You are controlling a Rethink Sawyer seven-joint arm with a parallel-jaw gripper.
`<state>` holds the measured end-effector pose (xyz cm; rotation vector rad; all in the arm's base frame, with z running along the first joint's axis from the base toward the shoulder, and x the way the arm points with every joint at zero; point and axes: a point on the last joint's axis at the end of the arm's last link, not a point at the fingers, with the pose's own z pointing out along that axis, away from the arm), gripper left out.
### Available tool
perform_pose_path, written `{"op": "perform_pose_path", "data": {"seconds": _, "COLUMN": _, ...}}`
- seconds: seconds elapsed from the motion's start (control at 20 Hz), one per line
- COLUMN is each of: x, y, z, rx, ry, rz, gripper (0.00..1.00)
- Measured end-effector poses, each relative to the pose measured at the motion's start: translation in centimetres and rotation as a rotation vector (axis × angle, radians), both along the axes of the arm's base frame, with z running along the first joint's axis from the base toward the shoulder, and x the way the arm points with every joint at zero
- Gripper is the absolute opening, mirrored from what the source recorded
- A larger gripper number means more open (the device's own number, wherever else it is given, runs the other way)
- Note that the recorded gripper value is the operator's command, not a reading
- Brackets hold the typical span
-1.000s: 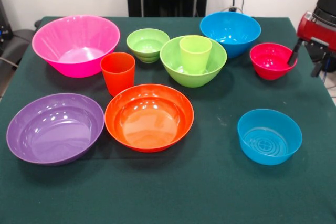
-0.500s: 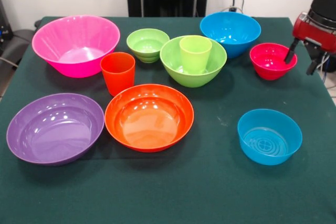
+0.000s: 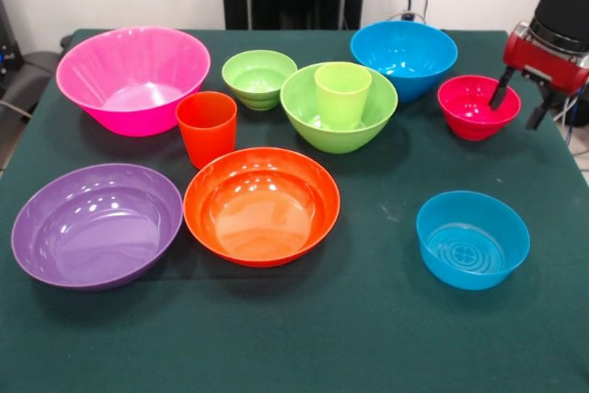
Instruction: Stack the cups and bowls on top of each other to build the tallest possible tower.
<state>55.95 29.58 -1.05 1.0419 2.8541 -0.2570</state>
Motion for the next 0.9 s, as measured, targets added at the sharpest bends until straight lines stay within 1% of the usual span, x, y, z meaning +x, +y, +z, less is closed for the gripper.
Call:
{"op": "perform_pose_path", "data": {"seconds": 0.35, "x": -0.8, "y": -0.1, "z": -1.7, "rx": 0.004, "ry": 0.029, "rz": -0.011, "gripper": 1.0}}
{"op": "perform_pose_path", "data": {"seconds": 0.65, "x": -1.6, "y": 0.0, "z": -3.1, "rx": 0.004, "ry": 0.054, "rz": -0.011, "gripper": 1.0}}
{"op": "perform_pose_path", "data": {"seconds": 0.75, "x": -1.9, "y": -0.1, "z": -3.3, "rx": 0.004, "ry": 0.057, "rz": -0.011, "gripper": 1.0}}
{"op": "perform_pose_path", "data": {"seconds": 0.8, "x": -1.9, "y": -0.2, "z": -3.4, "rx": 0.002, "ry": 0.053, "rz": -0.011, "gripper": 0.0}}
{"op": "perform_pose_path", "data": {"seconds": 0.9, "x": -2.0, "y": -0.2, "z": -3.4, "rx": 0.001, "ry": 0.051, "rz": -0.012, "gripper": 0.0}}
